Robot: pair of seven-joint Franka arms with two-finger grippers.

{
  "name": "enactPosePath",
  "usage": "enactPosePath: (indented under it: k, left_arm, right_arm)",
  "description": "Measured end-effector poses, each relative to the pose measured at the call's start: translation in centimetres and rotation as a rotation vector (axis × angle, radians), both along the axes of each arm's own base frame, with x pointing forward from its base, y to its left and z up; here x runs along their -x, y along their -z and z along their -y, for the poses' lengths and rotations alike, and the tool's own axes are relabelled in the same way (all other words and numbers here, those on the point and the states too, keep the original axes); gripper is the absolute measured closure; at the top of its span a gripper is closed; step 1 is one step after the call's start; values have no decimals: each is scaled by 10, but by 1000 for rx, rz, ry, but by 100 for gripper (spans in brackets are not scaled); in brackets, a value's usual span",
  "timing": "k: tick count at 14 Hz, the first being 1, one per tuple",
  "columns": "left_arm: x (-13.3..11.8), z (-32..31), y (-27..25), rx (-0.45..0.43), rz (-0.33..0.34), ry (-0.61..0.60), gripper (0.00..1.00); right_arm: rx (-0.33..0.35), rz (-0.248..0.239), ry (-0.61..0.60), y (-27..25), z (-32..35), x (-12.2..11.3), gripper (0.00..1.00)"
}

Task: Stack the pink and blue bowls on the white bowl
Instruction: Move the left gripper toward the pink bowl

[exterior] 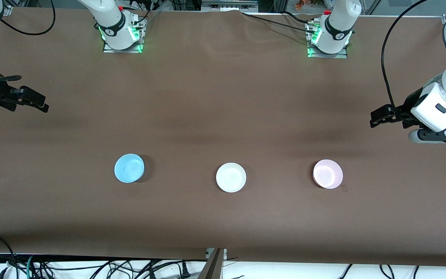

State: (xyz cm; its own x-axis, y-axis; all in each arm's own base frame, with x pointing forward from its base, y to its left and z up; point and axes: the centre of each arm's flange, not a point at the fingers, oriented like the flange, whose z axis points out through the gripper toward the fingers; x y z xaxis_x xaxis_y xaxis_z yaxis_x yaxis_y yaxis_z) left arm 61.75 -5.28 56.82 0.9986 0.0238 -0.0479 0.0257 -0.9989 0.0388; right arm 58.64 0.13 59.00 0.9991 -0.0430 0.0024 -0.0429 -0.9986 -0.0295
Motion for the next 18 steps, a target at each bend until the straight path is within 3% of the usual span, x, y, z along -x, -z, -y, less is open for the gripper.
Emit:
enactPosePath:
  k: [10, 18]
  left_arm:
    - [-2, -1, 4, -1, -7, -6, 0]
    - [-27, -10, 42, -7, 13, -27, 0]
  right_arm:
    - [0, 3, -5, 0, -2, 0, 0]
    - [0, 4, -5, 0, -2, 0, 0]
